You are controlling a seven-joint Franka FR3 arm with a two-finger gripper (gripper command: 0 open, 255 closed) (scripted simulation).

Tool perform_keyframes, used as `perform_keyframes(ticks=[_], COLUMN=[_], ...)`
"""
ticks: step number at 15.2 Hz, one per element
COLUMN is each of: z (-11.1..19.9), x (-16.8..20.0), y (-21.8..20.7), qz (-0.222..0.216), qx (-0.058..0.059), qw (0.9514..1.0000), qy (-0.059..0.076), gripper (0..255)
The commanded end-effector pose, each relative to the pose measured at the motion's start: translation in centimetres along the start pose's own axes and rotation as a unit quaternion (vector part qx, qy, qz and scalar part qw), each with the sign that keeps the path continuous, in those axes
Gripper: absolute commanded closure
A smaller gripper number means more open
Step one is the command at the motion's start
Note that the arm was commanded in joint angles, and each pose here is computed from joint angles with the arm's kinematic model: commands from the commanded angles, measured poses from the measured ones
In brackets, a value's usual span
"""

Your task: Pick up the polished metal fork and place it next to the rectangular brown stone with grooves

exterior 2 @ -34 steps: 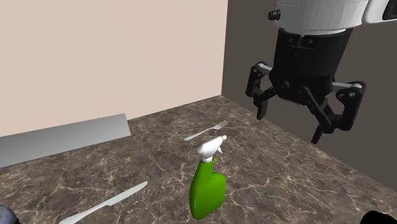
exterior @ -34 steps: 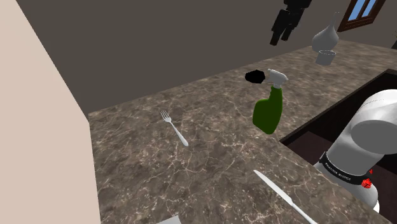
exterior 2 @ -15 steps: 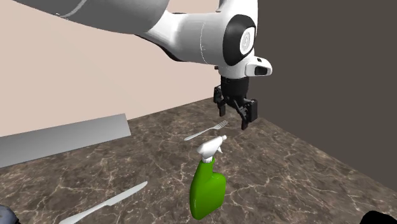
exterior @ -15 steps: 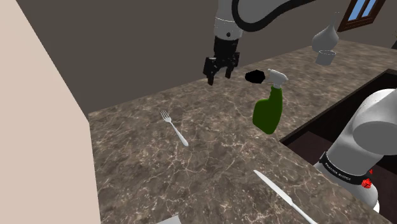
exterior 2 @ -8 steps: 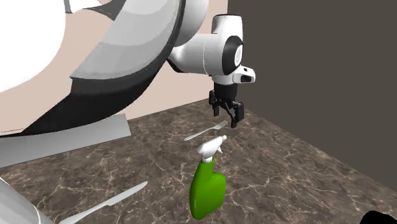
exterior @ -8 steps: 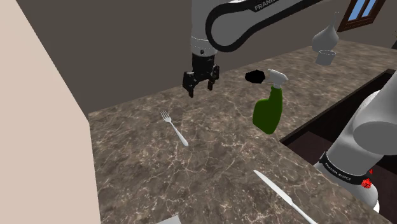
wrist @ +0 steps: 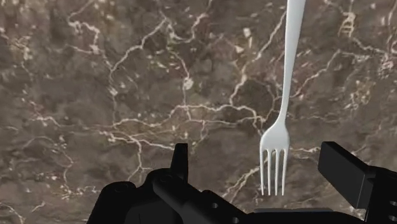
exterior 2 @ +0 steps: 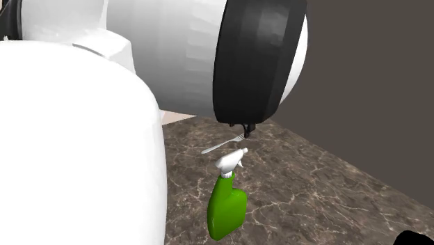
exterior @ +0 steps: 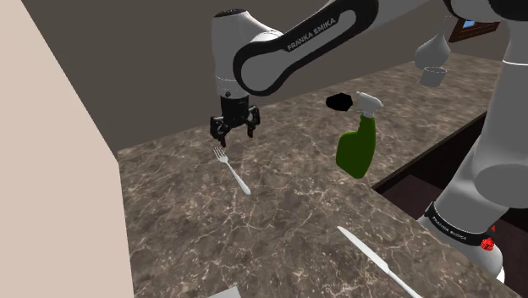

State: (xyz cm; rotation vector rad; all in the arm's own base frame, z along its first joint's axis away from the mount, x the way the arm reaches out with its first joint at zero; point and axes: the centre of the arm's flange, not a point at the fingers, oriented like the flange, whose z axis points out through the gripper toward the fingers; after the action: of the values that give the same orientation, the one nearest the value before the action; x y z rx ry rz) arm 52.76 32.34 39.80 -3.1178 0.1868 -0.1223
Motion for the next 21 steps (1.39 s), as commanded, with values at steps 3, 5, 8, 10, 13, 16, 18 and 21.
perform_keyframes(ticks=[3, 5, 8, 10, 13, 16, 18, 21], z=[3.0, 3.8, 5.4, 6.5, 7.3, 7.3, 7.3, 7.3], x=[1.9, 2.2, 2.1, 2.1, 2.1, 2.1, 2.1, 2.1], y=[-4.0, -4.4, -4.4, -4.4, -4.4, -4.4, -4.4, -4.4], qz=[0.013, 0.014, 0.014, 0.014, 0.014, 0.014, 0.014, 0.014], qx=[-0.002, -0.002, -0.002, -0.002, -0.002, -0.002, -0.002, -0.002], qw=[0.9999, 0.9999, 0.9999, 0.9999, 0.9999, 0.9999, 0.9999, 0.9999], qy=[-0.005, -0.006, -0.006, -0.006, -0.006, -0.006, -0.006, -0.006], gripper=[0, 0, 0, 0, 0, 0, 0, 255])
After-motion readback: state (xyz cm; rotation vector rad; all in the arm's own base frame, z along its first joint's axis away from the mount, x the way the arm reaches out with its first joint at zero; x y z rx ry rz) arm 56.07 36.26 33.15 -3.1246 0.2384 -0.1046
